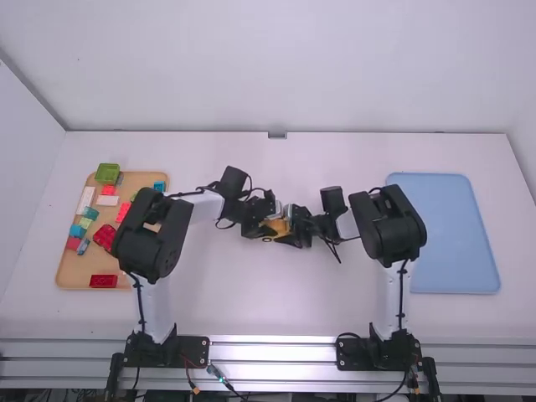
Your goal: Assemble lego blocks to make yellow taxi
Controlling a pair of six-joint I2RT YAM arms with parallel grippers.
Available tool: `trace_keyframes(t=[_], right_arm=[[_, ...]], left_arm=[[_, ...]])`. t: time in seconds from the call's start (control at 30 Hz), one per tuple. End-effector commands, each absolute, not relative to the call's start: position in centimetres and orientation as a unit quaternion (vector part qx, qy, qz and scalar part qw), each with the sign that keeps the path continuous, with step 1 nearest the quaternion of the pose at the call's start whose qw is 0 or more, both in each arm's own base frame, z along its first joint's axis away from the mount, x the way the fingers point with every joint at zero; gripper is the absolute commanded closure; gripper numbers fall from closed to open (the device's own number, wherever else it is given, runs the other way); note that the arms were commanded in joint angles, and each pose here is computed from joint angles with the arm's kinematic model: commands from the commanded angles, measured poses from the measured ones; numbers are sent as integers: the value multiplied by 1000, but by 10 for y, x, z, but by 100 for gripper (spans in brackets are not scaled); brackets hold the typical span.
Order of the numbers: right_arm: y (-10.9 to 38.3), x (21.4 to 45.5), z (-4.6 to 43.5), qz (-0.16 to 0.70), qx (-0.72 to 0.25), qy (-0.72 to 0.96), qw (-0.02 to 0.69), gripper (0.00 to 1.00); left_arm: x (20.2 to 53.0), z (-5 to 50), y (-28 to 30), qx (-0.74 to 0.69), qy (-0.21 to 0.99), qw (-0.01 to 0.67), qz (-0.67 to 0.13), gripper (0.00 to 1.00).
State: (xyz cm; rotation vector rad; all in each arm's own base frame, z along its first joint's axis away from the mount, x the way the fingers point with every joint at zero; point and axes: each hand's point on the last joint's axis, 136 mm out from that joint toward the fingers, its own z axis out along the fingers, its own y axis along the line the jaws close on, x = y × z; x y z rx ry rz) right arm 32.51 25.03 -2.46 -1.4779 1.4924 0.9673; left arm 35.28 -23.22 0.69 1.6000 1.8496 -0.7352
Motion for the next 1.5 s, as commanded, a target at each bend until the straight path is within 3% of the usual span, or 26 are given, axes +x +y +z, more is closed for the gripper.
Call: trace_keyframes(t=[0.0,0.23,0.33,0.4,0.7,1.07,1.27,1.47], right_arm=[[249,328,-25,391,-577,594,401,45],[248,328,-25,391,-576,595,401,45],[248,328,-25,391,-576,595,401,45],[248,328,-25,391,-576,595,401,45],[249,330,-23,390,-577,591,406,43],[217,389,27,390,-467,642,467,42],[128,431,47,316,-370,724,489,43],[51,438,47,219,-297,806,462,45]], left_arm=[[349,-2,-226,608,690,283,-275,36],[352,8,-223,605,689,292,-273,30],[357,18,-216,600,692,300,-265,16],[361,28,-209,599,692,311,-257,1],[388,77,-166,550,689,388,-268,1],[409,84,-139,497,703,436,-263,1],[415,78,-140,482,708,455,-243,1],[417,76,-138,477,705,470,-234,1]])
